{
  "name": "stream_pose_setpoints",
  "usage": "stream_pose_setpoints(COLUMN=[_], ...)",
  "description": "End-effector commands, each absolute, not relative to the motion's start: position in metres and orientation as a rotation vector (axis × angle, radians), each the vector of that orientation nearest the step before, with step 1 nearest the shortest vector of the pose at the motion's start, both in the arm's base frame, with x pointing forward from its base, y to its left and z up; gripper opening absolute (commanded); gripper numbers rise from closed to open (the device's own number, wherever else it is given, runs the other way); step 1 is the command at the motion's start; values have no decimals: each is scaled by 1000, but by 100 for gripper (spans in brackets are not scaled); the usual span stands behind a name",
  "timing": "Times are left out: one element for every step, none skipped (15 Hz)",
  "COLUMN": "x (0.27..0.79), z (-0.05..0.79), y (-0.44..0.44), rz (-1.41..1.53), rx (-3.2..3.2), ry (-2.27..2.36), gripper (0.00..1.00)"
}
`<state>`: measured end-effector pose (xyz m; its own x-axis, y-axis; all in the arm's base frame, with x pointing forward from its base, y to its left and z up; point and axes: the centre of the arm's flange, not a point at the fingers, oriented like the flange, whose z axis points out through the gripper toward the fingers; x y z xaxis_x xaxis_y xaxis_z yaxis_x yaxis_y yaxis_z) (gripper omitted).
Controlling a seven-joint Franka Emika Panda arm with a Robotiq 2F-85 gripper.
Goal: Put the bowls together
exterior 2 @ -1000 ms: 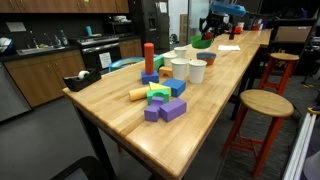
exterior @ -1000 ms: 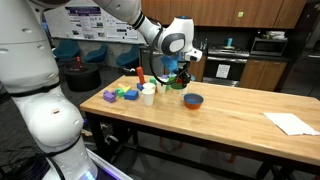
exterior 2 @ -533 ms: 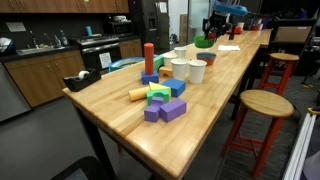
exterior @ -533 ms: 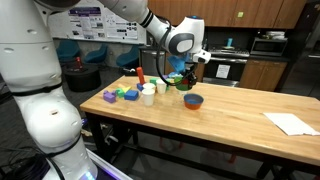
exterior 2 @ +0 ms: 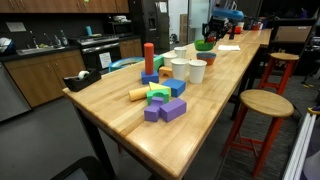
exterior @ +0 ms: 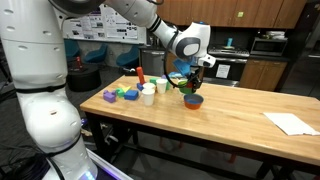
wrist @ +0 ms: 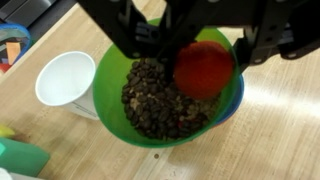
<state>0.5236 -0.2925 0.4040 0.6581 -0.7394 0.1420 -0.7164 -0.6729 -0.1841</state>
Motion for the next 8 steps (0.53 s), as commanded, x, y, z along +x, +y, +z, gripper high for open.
stream_pose_setpoints(x=[528, 527, 526, 524, 524, 523, 523, 524], z=[405, 402, 399, 395, 391, 386, 382, 377], y=[-312, -316, -320, -323, -326, -328, -330, -331], rz=[-290, -286, -279, -270, -262, -252, -244, -234], rx=[-2722, -2715, -2707, -2696, -2684, -2675, -2668, -2660], ry=[1238, 1246, 1255, 1264, 1268, 1272, 1270, 1271], gripper=[27, 27, 27, 27, 27, 27, 27, 27])
